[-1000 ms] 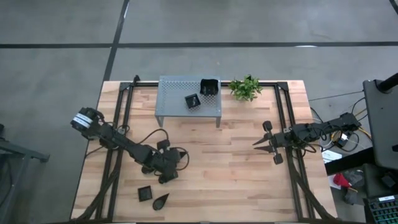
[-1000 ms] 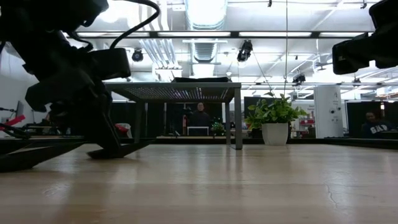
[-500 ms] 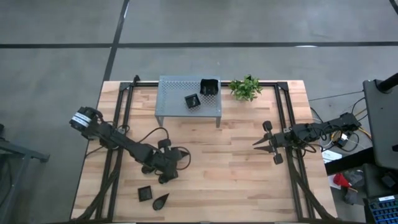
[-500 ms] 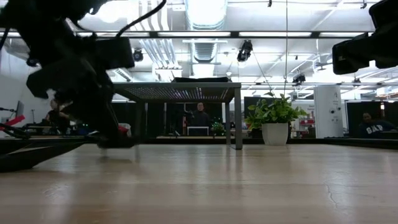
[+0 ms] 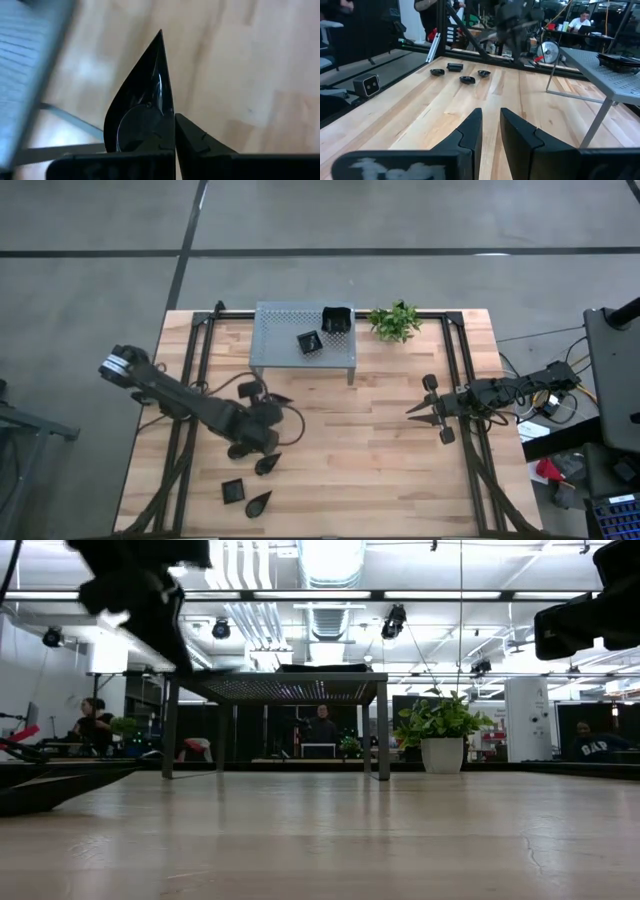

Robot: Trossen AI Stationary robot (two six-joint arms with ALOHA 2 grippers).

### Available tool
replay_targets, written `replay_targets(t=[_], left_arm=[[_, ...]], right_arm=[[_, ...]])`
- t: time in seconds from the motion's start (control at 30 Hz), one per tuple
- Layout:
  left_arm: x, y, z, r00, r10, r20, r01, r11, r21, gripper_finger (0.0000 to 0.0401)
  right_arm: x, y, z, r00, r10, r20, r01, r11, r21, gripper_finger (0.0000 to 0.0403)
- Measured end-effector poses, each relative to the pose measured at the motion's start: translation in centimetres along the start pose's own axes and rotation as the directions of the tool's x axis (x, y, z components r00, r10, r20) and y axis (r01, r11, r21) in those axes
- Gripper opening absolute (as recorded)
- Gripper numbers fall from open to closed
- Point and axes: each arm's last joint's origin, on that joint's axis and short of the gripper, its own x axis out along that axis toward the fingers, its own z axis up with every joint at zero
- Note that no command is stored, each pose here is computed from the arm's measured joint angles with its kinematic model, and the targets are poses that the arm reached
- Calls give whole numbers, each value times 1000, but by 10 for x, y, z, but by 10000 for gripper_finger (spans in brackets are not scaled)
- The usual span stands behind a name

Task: Pick & Place Mini shaped plates
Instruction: Put the black drop-shaped plate on the shelf

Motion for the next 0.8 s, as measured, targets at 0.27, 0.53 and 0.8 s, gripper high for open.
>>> replay_targets(t=[0.27,0.53,0.8], left_arm=[[-26,48,21,990,82,112,-67,989,-132,0],[-15,105,29,972,226,62,-206,949,-239,0],[17,152,29,956,275,-102,-288,948,-136,0]], right_arm=[[0,0,0,1000,2,0,-2,1000,-1,63],[0,0,0,1000,2,-1,-2,1000,-1,63],[0,0,0,1000,2,-1,-2,1000,-1,63]])
